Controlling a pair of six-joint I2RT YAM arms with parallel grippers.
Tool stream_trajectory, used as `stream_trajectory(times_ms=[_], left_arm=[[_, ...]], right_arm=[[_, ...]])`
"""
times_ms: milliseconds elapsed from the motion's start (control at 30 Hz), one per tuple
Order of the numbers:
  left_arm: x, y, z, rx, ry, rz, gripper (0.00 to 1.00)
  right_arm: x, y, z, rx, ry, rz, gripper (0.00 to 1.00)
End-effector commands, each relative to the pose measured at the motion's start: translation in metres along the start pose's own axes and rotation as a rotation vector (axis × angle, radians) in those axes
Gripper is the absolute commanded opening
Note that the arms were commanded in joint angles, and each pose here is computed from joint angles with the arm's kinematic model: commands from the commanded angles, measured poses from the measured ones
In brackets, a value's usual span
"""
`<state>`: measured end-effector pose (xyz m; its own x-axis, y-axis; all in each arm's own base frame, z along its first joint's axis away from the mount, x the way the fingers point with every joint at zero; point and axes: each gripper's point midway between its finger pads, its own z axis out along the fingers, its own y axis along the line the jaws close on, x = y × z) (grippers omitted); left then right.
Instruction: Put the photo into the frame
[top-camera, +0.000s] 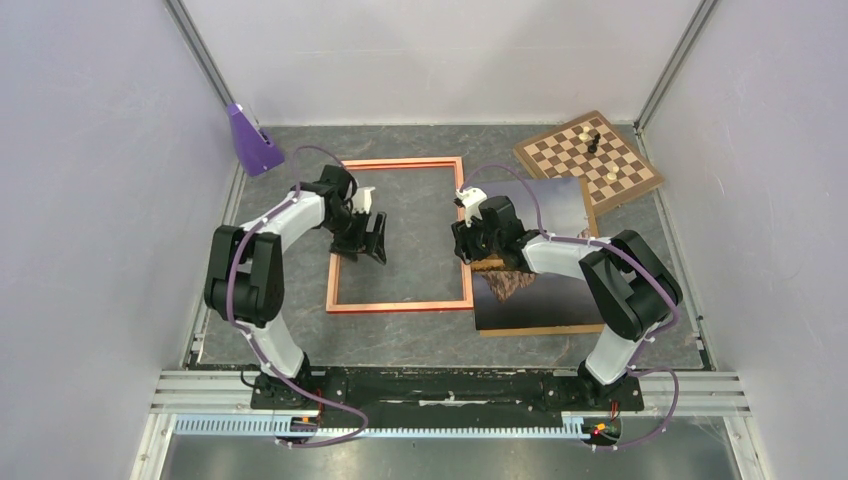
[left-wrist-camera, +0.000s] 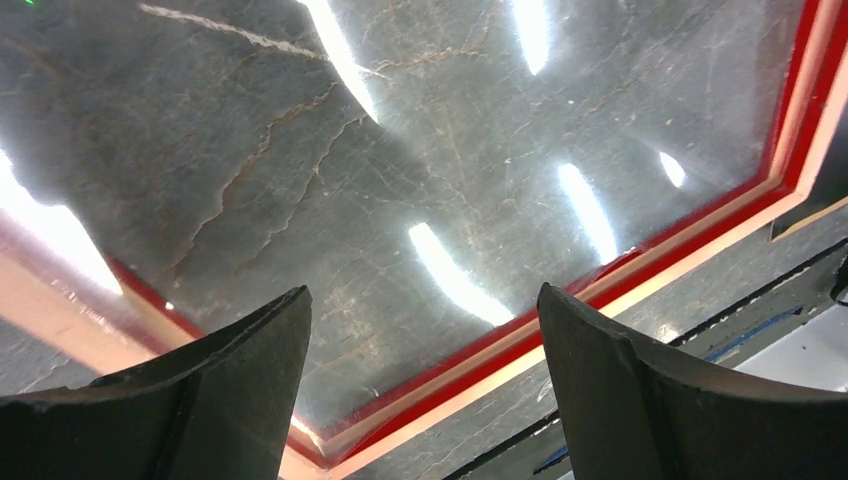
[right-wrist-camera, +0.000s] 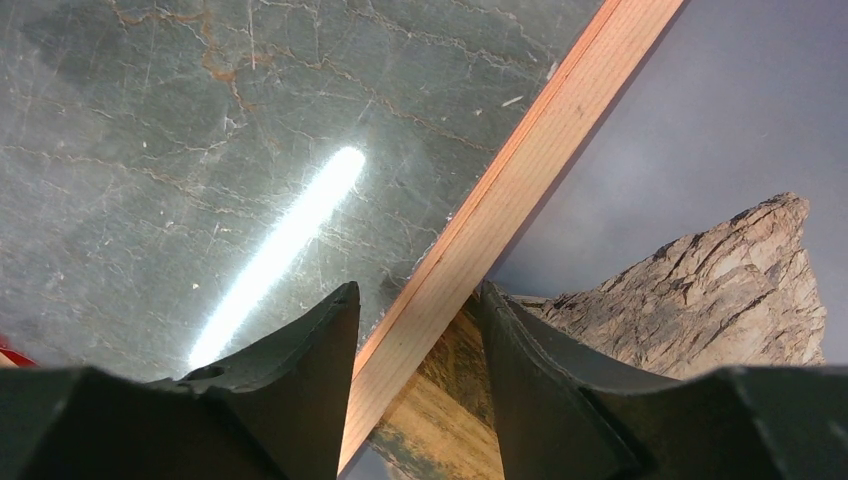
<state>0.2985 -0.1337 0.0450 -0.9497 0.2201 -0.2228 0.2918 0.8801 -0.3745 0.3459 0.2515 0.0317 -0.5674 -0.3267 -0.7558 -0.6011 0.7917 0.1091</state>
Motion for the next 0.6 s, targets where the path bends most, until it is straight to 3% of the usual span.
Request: stream_trajectory(times_ms=[0, 233, 567], left_arm=[[-0.025, -0.012, -0.036, -0.012, -0.143, 0.095, 0.90], [-0.039, 0.010, -0.064, -0.191, -0.200, 0.126, 0.90], [-0.065, 0.051, -0.053, -0.348, -0.235, 0.036, 0.90]], right_arm=[[-0.015, -0.001, -0.003, 0.014, -0.054, -0.023, 0.51], [-0.018, -0.001, -0.004, 0.016, -0.063, -0.032, 0.52], [-0.019, -0.002, -0.008, 0.018, -0.080, -0.035, 0.53]])
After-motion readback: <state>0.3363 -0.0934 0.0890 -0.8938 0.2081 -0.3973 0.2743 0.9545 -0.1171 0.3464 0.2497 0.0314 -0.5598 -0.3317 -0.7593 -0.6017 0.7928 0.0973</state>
